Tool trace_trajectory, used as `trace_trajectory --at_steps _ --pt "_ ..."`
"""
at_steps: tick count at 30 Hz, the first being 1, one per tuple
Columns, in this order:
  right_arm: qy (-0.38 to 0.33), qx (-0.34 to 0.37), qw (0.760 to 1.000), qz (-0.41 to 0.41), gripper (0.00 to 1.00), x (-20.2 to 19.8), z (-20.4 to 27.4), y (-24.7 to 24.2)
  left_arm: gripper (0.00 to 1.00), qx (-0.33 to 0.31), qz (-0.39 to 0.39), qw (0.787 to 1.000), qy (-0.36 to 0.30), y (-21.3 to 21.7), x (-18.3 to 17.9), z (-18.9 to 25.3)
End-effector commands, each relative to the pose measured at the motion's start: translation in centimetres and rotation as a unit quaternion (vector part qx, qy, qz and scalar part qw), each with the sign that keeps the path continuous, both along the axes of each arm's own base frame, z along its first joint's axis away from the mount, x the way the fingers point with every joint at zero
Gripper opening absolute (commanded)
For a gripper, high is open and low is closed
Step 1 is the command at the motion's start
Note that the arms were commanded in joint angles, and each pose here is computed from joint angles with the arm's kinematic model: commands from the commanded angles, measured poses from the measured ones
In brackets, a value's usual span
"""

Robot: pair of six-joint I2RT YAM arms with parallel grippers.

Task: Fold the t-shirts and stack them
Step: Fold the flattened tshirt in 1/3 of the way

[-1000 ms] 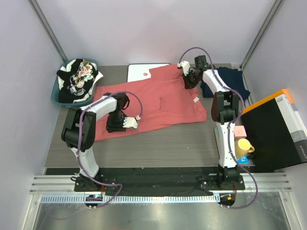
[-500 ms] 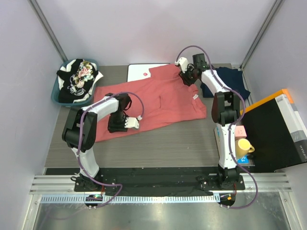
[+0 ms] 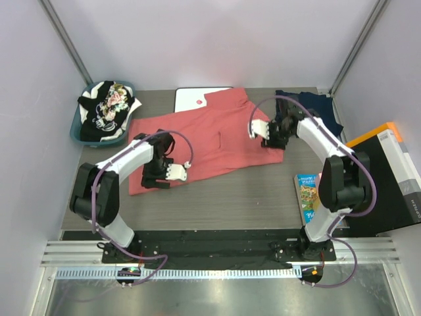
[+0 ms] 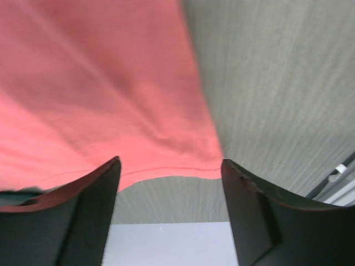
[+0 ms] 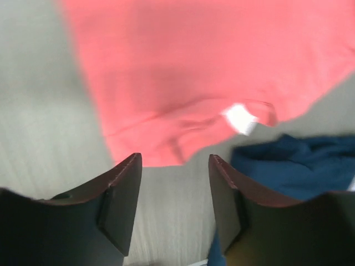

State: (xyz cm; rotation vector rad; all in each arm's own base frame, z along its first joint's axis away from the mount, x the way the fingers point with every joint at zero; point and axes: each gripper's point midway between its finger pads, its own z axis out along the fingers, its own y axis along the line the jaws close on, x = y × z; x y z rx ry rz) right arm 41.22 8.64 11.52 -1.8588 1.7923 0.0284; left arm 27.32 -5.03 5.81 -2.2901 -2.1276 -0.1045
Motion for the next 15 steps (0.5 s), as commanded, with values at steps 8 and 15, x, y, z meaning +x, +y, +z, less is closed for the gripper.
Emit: trace_trajectory --at_steps 8,15 --pt "0.002 -0.052 0.978 0.201 0.6 -7.9 -6.0 2.4 0.78 -0.042 0.006 0.999 0.022 -1.0 -4.6 -0.6" --pt "-0.06 -0.054 0.979 0.188 0.6 -5.2 -7.2 4.2 0.78 -0.033 0.005 0.999 0.031 -0.3 -7.5 -1.8"
